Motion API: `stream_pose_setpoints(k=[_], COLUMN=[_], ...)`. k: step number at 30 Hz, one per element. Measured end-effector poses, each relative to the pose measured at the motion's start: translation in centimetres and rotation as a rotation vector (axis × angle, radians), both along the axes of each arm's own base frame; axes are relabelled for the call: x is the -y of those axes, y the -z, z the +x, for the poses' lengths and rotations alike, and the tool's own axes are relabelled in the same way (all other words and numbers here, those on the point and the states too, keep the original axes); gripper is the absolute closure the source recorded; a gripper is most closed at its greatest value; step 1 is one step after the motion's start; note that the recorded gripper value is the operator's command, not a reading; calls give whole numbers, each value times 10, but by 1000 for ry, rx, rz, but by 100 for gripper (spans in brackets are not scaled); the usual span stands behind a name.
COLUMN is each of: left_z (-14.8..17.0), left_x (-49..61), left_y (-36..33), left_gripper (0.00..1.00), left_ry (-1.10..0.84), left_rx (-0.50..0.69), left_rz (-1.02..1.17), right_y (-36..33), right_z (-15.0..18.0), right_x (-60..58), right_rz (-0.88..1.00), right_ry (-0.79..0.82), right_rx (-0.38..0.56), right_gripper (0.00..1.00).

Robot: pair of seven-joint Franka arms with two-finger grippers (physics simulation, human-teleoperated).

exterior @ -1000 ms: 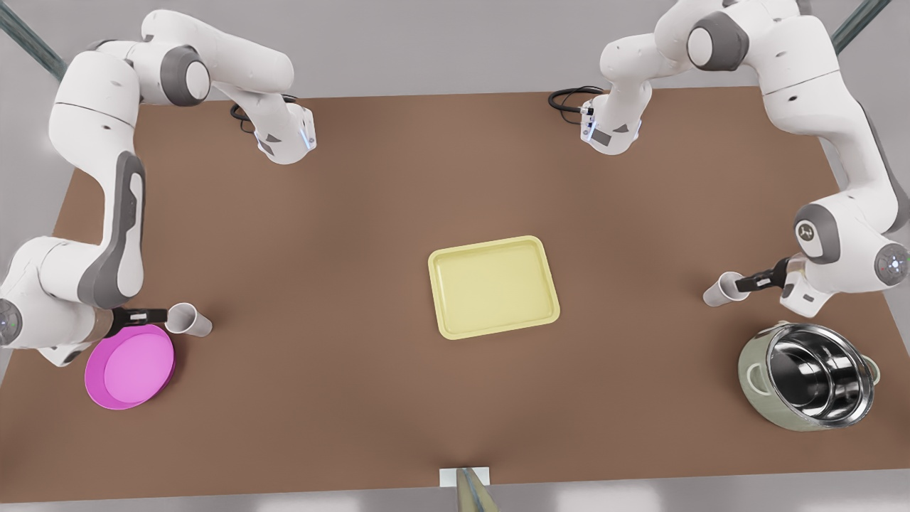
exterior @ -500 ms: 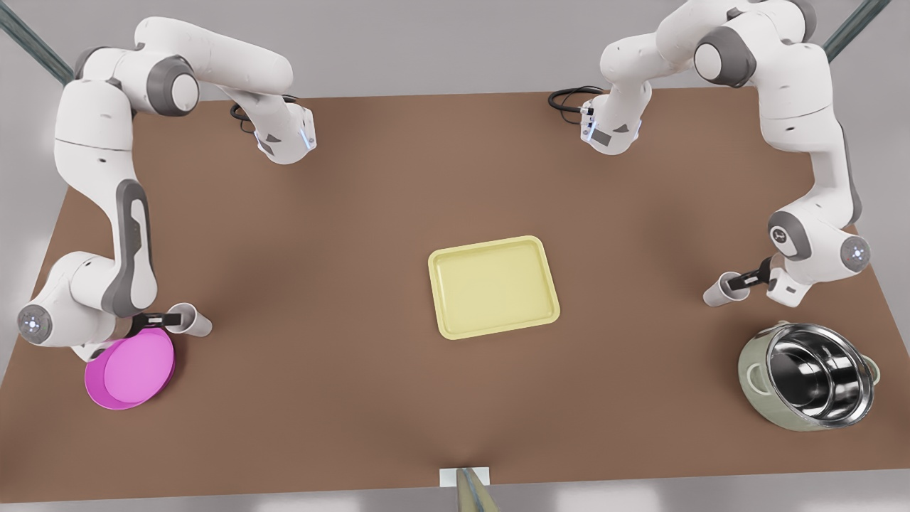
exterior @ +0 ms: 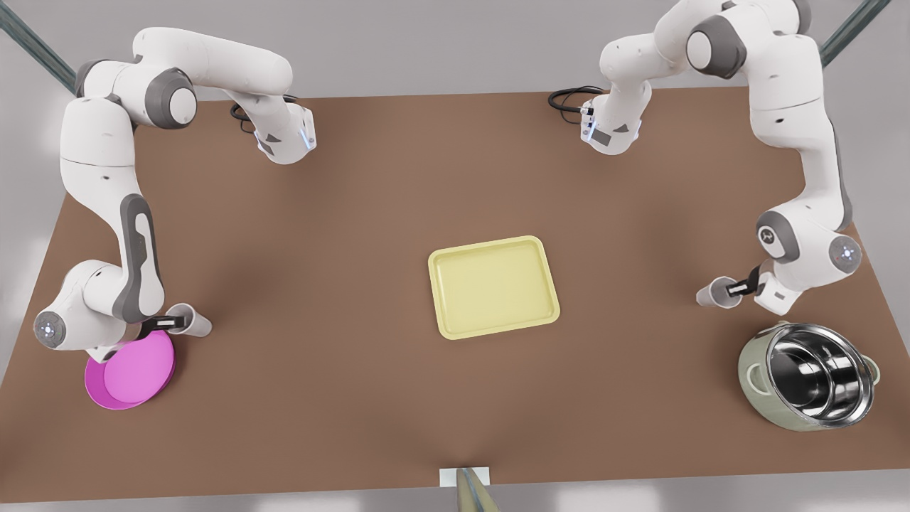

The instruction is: Use both arms to respectively pick up the white IKEA cups from the middle-left and middle-right positions, then place the white IKEA cups onto the middle-middle tray, ensuring that the cups remain upright and do not tip over

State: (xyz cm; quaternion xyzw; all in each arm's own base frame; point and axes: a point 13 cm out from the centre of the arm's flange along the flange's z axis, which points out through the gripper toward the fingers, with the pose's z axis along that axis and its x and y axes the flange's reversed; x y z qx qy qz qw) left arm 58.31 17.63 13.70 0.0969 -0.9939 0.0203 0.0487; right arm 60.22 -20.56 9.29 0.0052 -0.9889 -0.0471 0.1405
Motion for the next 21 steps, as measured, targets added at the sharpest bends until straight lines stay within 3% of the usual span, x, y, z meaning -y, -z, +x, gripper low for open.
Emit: stream_pose_setpoints(k=[3, 5, 7, 10, 13, 20, 21], left_z=[23, 46, 48, 10, -25, -45, -44], left_x=[57, 145, 255, 404, 472, 514, 515], left_y=[-6, -16, -34, -51, -44, 11, 14], left_gripper=[79, 79, 79, 79, 79, 79, 68], left_ry=[80, 181, 283, 422, 436, 284, 263], left_rx=[21, 47, 64, 38, 0, -29, -25], left_rz=[-13, -44, -109, -170, -190, -207, -206], right_y=[-5, -10, -26, -65, -74, -72, -75], right_z=[5, 9, 18, 41, 46, 37, 33], right_x=[-12, -20, -45, -159, -266, -473, -505], right_rz=[13, 11, 22, 105, 147, 162, 165], right_ry=[-27, -50, -90, -237, -352, -461, -469], right_rx=[5, 5, 16, 59, 72, 177, 207], right_gripper=[79, 79, 79, 79, 79, 79, 79])
